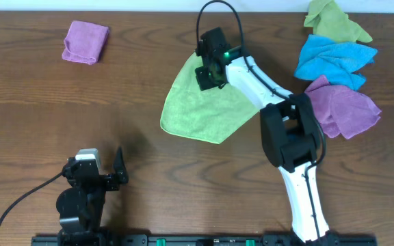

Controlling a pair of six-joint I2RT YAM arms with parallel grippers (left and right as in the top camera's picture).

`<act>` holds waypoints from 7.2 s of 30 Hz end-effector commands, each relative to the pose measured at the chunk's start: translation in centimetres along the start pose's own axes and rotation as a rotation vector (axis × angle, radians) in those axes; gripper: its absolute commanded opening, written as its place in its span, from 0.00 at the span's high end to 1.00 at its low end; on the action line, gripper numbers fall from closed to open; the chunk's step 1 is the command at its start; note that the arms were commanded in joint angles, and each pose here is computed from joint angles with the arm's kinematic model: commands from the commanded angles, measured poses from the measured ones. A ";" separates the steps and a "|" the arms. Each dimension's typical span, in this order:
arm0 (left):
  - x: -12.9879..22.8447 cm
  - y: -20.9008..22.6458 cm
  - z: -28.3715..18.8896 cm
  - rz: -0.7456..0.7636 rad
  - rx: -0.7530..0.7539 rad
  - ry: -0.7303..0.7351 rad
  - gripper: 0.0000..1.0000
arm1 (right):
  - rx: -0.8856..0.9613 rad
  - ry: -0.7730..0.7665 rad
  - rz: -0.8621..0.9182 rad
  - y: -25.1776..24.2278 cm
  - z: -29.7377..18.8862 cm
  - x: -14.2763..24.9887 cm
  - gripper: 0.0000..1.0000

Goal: Fold the cloth

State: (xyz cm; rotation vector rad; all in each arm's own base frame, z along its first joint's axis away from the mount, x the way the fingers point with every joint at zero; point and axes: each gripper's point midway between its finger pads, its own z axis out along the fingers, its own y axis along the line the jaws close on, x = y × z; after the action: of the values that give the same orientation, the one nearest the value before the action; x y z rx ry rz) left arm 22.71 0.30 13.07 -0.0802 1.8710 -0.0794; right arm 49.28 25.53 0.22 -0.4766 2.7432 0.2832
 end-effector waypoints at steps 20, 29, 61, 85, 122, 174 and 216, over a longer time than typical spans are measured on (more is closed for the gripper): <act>1.0 0.2 0.3 -0.015 -0.004 0.022 0.05 | -0.171 0.205 -0.387 15.4 0.3 8.3 0.99; 1.0 0.2 0.3 -0.015 -0.004 0.022 0.05 | -0.177 0.030 -0.354 14.7 -7.9 -0.3 0.99; 1.0 0.2 0.3 -0.015 -0.004 0.022 0.05 | -0.022 0.197 -0.084 2.3 -0.4 4.7 0.98; 1.0 0.2 0.3 -0.015 -0.004 0.022 0.04 | -0.182 0.149 -0.298 12.2 -3.1 3.6 0.57; 1.0 0.2 0.3 -0.015 -0.004 0.022 0.05 | -0.046 -0.035 -0.053 1.3 -23.8 10.3 0.31; -2.0 -2.2 6.4 -0.163 0.102 0.519 0.05 | 0.065 -0.159 -0.141 -0.9 -34.5 16.7 0.06; 9.4 -2.6 7.9 -0.515 0.449 1.016 0.04 | 0.066 -0.164 -0.152 -0.9 -34.5 16.6 0.05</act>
State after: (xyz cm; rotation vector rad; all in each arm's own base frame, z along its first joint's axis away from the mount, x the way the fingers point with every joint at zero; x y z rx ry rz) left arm 28.86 -2.90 2.42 -0.2972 2.6935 -1.0303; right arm 24.68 11.58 25.65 -0.6077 2.5441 0.1944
